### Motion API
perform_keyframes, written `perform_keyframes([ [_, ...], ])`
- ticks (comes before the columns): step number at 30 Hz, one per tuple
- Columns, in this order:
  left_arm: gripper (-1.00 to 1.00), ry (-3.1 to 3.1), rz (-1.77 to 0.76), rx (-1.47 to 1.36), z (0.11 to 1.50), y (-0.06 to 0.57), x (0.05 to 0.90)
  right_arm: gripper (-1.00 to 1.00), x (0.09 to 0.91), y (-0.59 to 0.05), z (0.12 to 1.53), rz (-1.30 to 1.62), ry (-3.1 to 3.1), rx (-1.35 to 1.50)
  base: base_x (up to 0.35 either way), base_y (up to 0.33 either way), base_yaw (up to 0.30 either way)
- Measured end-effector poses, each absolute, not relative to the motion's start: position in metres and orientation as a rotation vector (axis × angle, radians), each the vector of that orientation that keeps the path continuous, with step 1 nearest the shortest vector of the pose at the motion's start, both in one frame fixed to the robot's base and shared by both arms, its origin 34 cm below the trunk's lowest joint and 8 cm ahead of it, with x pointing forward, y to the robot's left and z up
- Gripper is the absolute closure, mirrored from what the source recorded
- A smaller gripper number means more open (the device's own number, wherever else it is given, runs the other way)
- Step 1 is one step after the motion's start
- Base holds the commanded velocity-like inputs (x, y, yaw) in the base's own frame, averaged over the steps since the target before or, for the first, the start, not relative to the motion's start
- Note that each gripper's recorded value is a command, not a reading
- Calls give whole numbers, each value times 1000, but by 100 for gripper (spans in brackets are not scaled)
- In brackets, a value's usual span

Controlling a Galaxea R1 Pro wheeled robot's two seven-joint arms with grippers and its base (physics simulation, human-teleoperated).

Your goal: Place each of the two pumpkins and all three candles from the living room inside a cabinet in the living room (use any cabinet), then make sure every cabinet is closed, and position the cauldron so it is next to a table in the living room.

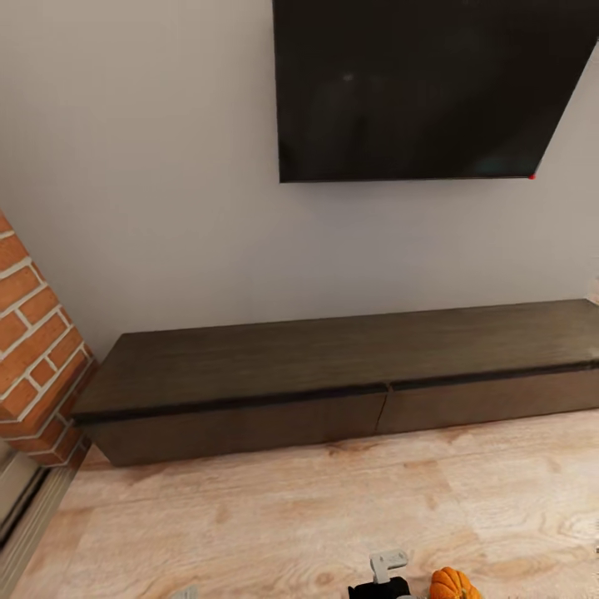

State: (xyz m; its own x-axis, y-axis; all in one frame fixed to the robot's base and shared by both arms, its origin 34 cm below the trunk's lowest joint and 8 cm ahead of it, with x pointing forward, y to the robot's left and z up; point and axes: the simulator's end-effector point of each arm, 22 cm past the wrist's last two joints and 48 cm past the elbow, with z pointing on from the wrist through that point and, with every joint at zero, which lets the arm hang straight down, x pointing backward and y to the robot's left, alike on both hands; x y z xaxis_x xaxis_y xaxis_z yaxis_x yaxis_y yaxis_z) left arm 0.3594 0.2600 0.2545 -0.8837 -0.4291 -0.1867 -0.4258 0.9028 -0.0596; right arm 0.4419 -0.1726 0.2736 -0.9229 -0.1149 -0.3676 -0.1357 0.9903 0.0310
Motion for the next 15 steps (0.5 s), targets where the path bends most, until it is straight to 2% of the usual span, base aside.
perform_keyframes([
  [15,-100,2864,-30,-654,257,259,363,-100,444,-170,277,85,2753,-176,0,0,-223],
])
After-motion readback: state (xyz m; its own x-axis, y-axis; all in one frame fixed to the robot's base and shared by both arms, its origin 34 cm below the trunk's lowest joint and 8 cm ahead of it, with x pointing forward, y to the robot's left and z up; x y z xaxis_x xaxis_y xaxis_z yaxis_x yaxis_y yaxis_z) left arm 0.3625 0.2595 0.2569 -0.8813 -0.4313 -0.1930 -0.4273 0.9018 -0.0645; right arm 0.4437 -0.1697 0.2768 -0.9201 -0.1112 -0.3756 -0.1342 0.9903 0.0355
